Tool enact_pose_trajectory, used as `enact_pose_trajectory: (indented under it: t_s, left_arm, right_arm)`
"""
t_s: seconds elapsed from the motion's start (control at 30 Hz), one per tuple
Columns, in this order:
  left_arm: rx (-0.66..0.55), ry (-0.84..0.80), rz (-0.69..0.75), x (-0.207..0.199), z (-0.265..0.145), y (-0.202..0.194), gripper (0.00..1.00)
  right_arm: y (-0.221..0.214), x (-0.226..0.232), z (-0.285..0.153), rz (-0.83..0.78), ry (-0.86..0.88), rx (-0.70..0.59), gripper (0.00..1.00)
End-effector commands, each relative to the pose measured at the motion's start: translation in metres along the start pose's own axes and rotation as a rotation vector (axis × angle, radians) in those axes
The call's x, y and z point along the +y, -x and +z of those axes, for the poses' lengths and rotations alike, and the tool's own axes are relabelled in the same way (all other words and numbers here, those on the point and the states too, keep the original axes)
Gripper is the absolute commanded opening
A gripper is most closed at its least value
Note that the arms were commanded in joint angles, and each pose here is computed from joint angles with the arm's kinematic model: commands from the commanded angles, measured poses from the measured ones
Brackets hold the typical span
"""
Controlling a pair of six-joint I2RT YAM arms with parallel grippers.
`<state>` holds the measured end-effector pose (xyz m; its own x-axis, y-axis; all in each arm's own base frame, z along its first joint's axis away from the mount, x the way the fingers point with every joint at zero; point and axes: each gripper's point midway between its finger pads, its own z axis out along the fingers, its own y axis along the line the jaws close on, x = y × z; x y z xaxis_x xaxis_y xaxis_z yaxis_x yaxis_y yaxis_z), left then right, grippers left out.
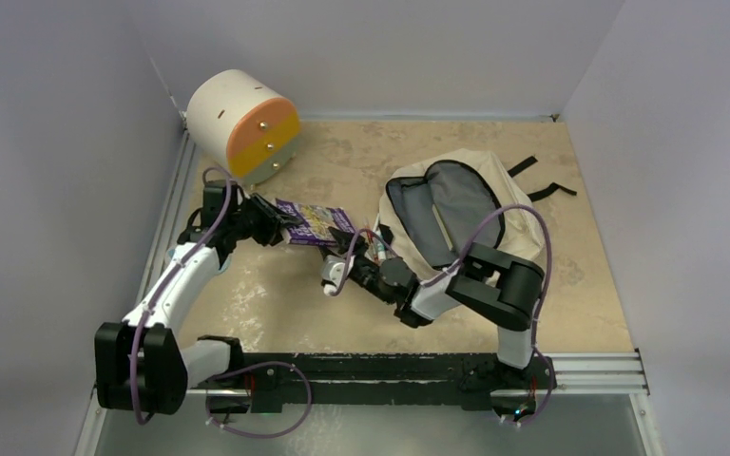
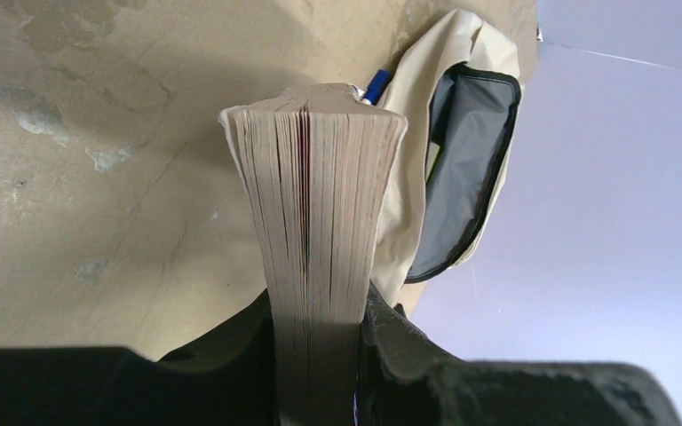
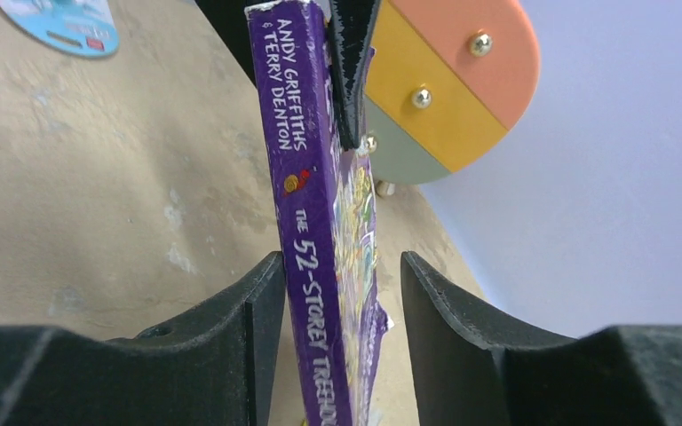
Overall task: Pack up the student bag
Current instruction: Pick up the book from the center of the board.
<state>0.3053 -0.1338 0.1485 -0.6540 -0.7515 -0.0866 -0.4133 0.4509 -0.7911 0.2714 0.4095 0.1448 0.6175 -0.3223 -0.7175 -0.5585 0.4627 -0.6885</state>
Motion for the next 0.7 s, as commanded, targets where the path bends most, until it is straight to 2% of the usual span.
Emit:
enact_pose_trajectory:
  t_s: [0.0,0.1,0.23,0.4,0.47,0.57,0.67]
  left_arm:
    - [-0.171,-0.063,0.155,-0.029,-0.028,0.034,0.0]
    - [-0.198,-0.088,0.19,-0.037,-0.037,0.035,0.0]
    - [-0.217,-0.103,0.208,-0.041,-0.045,0.036,0.0]
    - [-0.2,-0.146,0.221,-0.052,-0.049,0.033,0.0]
    - [-0.193,-0.163,0.228,-0.056,-0.051,0.031,0.0]
    - [-0.19,-0.184,0.257,-0.061,-0.055,0.029,0.0]
    - [-0.199,-0.198,0.295,-0.064,-0.061,0.027,0.0]
  right_arm:
    - [0.094,-0.098,-0.025,0.176,-0.321,-0.318,0.52]
    - [0.098,-0.11,-0.034,0.308,-0.334,-0.29,0.56]
    - [0.094,-0.098,-0.035,0.437,-0.226,-0.184,0.66]
    - [0.093,-0.086,-0.051,0.553,-0.145,-0.129,0.67]
    - [0.086,-0.082,-0.052,0.652,-0.125,-0.027,0.68]
    - [0.067,-0.104,-0.045,0.832,-0.198,0.195,0.7]
    - [0.02,-0.127,-0.047,0.95,-0.242,0.425,0.7]
